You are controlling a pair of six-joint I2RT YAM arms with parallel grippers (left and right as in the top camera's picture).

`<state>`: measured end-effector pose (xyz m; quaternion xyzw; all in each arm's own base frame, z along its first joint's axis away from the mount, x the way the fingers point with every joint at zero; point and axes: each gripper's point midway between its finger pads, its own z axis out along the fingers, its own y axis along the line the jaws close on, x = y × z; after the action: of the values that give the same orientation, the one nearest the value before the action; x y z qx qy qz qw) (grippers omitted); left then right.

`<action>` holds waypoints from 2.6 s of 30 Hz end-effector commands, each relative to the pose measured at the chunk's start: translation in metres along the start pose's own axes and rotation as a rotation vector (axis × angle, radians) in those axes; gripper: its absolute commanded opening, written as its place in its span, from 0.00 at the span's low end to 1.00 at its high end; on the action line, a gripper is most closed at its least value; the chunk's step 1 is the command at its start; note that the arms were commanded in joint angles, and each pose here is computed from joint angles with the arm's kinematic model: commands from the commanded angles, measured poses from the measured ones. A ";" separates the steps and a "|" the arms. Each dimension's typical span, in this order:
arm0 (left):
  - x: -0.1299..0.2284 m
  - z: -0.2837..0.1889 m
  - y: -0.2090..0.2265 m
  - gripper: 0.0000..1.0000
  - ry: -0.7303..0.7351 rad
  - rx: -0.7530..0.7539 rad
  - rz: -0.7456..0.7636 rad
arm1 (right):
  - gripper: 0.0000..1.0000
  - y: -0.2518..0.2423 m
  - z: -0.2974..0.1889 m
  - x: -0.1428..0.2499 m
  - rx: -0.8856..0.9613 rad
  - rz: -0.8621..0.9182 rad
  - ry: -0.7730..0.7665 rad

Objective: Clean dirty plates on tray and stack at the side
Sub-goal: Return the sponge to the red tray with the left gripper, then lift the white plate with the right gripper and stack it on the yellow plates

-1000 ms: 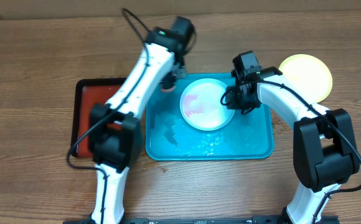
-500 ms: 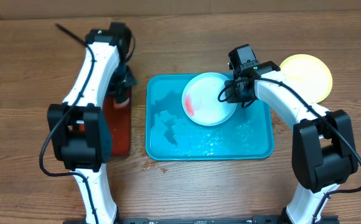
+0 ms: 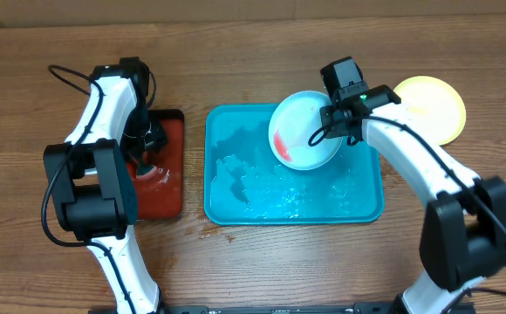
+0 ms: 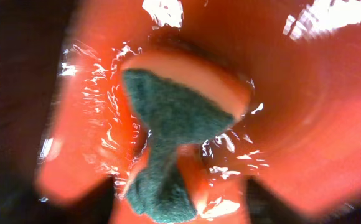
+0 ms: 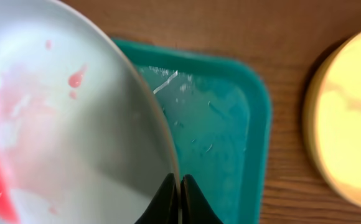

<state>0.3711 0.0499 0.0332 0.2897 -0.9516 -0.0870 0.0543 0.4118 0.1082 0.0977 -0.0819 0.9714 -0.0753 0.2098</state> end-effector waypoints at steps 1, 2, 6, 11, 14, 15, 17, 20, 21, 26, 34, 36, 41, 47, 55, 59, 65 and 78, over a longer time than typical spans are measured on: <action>0.004 -0.011 -0.025 1.00 0.026 0.152 0.104 | 0.04 0.000 -0.045 -0.031 0.084 -0.094 -0.146; 0.002 -0.014 -0.027 1.00 0.022 0.164 0.104 | 0.04 0.000 -0.053 -0.036 0.119 -0.117 -0.171; -0.006 -0.028 -0.032 1.00 -0.007 0.189 0.101 | 0.04 0.009 -0.078 -0.049 0.249 -0.220 -0.244; -0.022 -0.053 -0.036 1.00 -0.070 0.220 0.096 | 0.04 0.039 -0.114 -0.064 0.419 -0.401 -0.367; -0.031 -0.063 -0.037 1.00 -0.105 0.236 0.090 | 0.04 0.059 -0.141 -0.074 0.526 -0.491 -0.455; -0.033 -0.064 -0.037 1.00 -0.114 0.239 0.087 | 0.04 0.067 -0.151 -0.076 0.557 -0.520 -0.484; -0.035 -0.064 -0.036 1.00 -0.118 0.241 0.082 | 0.04 0.083 -0.168 -0.081 0.600 -0.581 -0.536; -0.039 -0.063 -0.030 1.00 -0.133 0.208 0.077 | 0.04 0.104 -0.185 -0.086 0.622 -0.668 -0.589; -0.040 -0.062 -0.028 1.00 -0.139 0.193 0.076 | 0.04 0.108 -0.189 -0.087 0.629 -0.687 -0.599; -0.040 -0.062 -0.024 1.00 -0.144 0.168 0.074 | 0.04 0.108 -0.202 -0.093 0.693 -0.711 -0.616; -0.040 -0.062 -0.024 1.00 -0.144 0.169 0.075 | 0.04 0.106 -0.189 -0.092 0.607 -0.612 -0.630; -0.040 -0.062 -0.024 1.00 -0.144 0.169 0.075 | 0.04 0.115 -0.154 -0.077 0.409 -0.663 -0.550; -0.040 -0.062 -0.024 1.00 -0.144 0.169 0.076 | 0.04 0.046 -0.131 -0.093 0.349 -0.239 -0.514; -0.040 -0.062 -0.024 1.00 -0.144 0.169 0.075 | 0.04 -0.052 -0.118 -0.106 0.118 0.170 -0.472; -0.040 -0.062 -0.025 1.00 -0.144 0.172 0.075 | 0.04 -0.204 -0.050 -0.034 -0.105 0.689 -0.210; -0.042 -0.062 -0.026 1.00 -0.152 0.177 0.074 | 0.04 -0.265 -0.014 0.015 -0.073 0.913 -0.113; -0.042 -0.062 -0.026 1.00 -0.153 0.177 0.074 | 0.04 -0.290 0.031 0.044 -0.155 1.036 -0.042; -0.042 -0.062 -0.026 1.00 -0.152 0.177 0.075 | 0.25 -0.280 0.066 0.054 -0.090 1.004 0.036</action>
<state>0.4245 0.0395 0.0769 0.2545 -0.9666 -0.0203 -0.0248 0.4255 -0.1876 0.0706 0.3912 0.8937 0.0775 0.2053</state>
